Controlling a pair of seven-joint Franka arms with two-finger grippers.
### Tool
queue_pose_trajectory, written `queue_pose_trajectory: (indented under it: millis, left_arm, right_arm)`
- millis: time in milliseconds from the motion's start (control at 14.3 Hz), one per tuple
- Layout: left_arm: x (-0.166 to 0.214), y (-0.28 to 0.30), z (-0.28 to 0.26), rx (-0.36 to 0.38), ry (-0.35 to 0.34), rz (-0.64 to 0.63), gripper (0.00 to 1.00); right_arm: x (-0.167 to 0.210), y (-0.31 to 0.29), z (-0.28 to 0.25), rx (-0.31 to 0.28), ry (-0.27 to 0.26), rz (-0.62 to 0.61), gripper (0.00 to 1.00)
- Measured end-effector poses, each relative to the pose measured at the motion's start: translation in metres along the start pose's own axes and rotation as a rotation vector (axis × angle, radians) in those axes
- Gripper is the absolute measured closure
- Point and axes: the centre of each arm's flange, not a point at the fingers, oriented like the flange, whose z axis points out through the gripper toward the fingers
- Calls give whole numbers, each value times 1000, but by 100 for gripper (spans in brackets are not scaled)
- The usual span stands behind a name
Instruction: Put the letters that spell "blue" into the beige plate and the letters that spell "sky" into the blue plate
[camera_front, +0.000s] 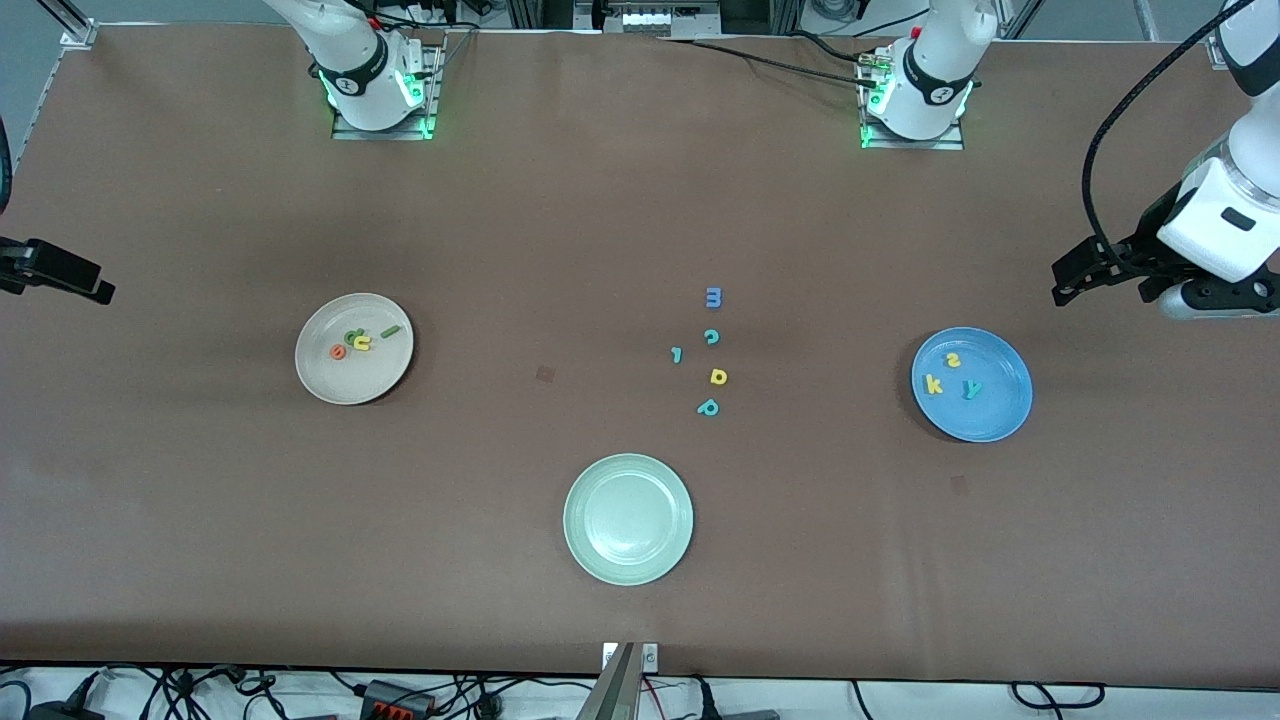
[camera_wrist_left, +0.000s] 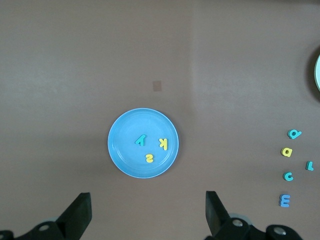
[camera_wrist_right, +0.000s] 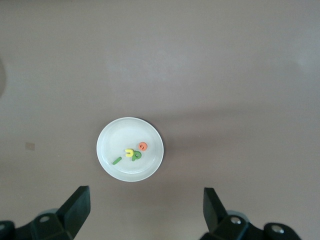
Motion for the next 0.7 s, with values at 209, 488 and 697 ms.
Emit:
queue_pose_trajectory:
  millis: [209, 488, 697]
  left_arm:
    - [0, 0, 0, 0, 0, 0, 0]
    - [0, 0, 0, 0, 0, 0, 0]
    - [0, 0, 0, 0, 0, 0, 0]
  right_arm:
    - [-16, 3, 12, 2, 7, 1, 0]
    - [-42, 2, 11, 7, 12, -6, 0]
    - [-55, 2, 14, 10, 37, -9, 0]
